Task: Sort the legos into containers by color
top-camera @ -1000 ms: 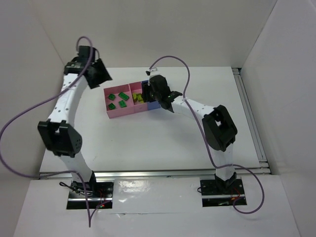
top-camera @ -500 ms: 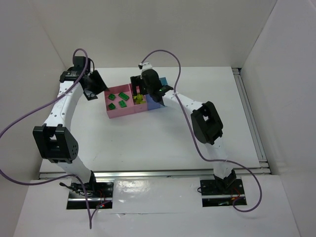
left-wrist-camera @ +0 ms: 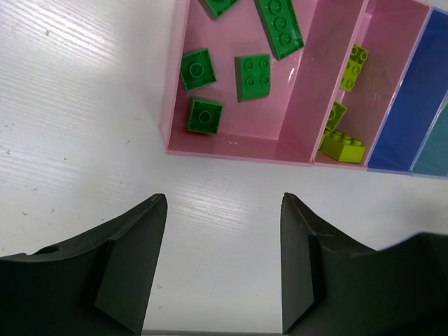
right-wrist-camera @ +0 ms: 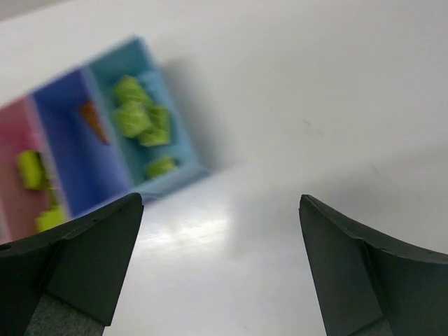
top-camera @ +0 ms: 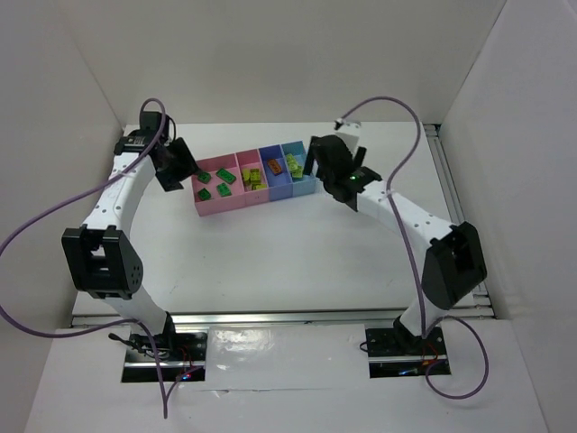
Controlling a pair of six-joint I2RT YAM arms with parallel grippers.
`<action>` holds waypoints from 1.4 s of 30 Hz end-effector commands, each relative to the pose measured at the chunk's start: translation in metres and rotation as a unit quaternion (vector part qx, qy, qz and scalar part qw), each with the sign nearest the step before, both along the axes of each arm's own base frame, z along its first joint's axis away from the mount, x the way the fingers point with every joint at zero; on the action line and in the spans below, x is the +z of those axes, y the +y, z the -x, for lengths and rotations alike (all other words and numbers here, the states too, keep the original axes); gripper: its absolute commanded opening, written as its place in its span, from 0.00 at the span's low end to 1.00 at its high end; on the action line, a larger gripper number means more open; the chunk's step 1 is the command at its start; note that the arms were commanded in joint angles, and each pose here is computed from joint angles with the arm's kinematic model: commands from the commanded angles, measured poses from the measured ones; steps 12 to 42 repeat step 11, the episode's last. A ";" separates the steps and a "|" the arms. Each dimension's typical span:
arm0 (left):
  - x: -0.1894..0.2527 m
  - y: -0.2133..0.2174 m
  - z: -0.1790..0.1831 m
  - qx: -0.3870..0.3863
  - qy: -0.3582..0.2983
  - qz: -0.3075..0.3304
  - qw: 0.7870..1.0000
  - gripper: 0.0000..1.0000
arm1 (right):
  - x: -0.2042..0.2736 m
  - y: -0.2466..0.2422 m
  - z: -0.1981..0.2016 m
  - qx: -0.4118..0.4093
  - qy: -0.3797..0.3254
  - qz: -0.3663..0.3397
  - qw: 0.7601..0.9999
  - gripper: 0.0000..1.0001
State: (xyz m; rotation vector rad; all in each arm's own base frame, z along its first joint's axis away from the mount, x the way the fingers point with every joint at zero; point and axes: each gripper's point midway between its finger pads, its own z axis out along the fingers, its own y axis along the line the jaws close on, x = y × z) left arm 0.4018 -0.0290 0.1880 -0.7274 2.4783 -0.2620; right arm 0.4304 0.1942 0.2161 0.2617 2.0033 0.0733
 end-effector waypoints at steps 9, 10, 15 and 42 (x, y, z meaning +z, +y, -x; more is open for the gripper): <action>0.033 -0.007 0.021 -0.033 -0.050 0.002 0.998 0.70 | -0.095 -0.112 0.143 -0.135 0.163 0.033 0.977 0.98; 0.028 -0.007 0.023 -0.033 -0.043 0.003 0.999 0.70 | -0.090 -0.115 0.147 -0.134 0.153 0.025 0.979 0.96; 0.029 -0.010 0.026 -0.037 -0.045 0.003 0.998 0.70 | -0.088 -0.116 0.149 -0.137 0.148 0.017 0.979 0.96; 0.029 -0.010 0.026 -0.037 -0.045 0.003 0.998 0.70 | -0.088 -0.116 0.149 -0.137 0.148 0.017 0.979 0.96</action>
